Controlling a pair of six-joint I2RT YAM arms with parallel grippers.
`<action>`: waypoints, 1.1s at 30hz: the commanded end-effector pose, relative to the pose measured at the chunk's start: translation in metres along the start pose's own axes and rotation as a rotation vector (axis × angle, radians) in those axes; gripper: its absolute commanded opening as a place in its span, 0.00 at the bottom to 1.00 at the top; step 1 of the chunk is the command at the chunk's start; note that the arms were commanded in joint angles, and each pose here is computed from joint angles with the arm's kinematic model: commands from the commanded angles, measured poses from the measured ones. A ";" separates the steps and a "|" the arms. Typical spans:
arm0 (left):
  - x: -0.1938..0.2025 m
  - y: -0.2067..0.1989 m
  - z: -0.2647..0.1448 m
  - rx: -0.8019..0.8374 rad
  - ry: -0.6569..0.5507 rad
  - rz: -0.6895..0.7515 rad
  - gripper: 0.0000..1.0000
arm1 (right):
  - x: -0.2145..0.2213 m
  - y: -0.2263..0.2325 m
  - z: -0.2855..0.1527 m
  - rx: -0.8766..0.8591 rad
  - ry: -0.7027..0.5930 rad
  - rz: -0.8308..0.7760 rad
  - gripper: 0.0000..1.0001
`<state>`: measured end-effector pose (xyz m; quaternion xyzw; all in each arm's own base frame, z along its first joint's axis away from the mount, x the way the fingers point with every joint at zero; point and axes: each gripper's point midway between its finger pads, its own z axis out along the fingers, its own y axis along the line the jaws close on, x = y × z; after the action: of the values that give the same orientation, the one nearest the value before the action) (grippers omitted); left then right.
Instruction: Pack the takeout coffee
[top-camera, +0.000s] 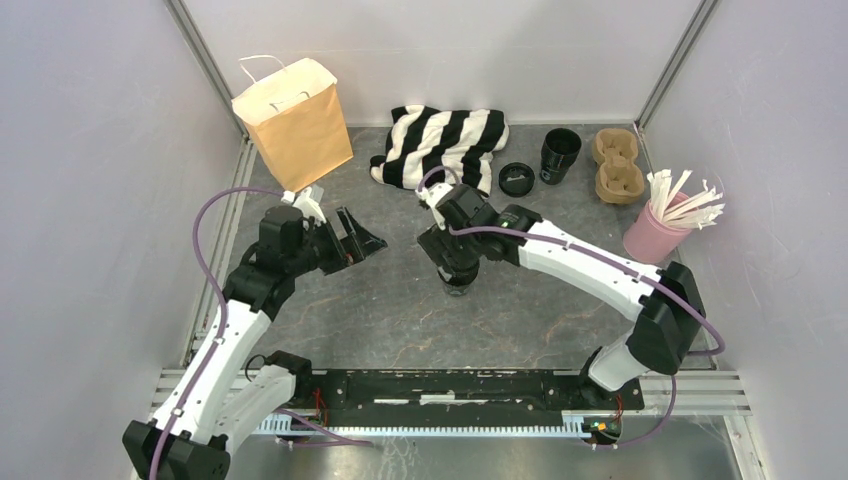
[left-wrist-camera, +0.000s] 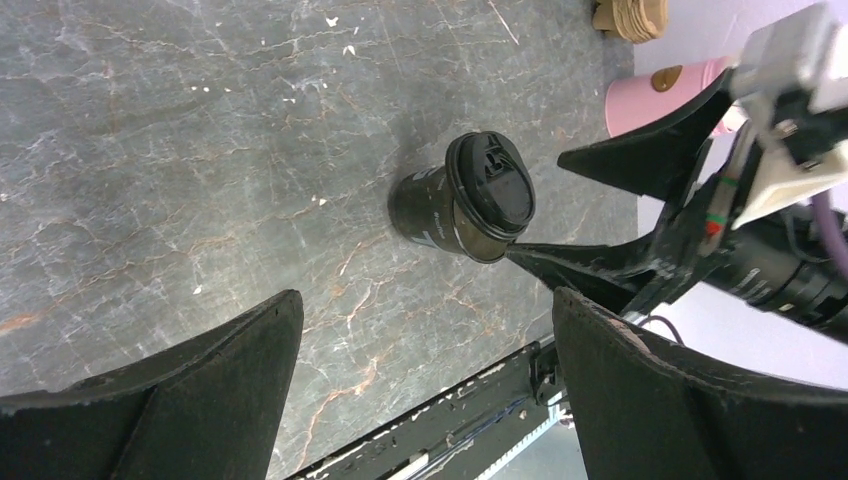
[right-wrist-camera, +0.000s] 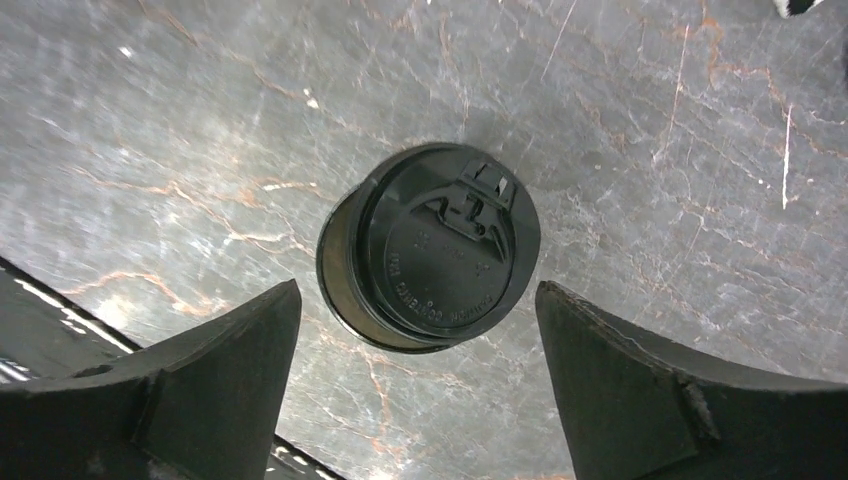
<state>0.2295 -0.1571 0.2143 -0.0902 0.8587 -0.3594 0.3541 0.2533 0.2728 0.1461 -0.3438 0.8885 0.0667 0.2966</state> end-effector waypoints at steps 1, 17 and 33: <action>-0.005 -0.018 0.004 0.089 0.005 -0.015 0.99 | -0.048 -0.011 -0.032 -0.068 -0.150 0.122 0.97; 0.006 -0.016 0.012 0.101 0.062 -0.053 0.98 | -0.035 -0.016 0.006 -0.278 -0.036 0.277 0.98; 0.007 -0.015 0.013 0.104 0.065 -0.057 0.98 | -0.014 -0.012 0.024 -0.281 0.016 0.261 0.98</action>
<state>0.2304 -0.1727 0.2012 -0.0880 0.8600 -0.3926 0.3139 0.2799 0.2751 0.1400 -0.2557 0.9144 0.2207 0.2230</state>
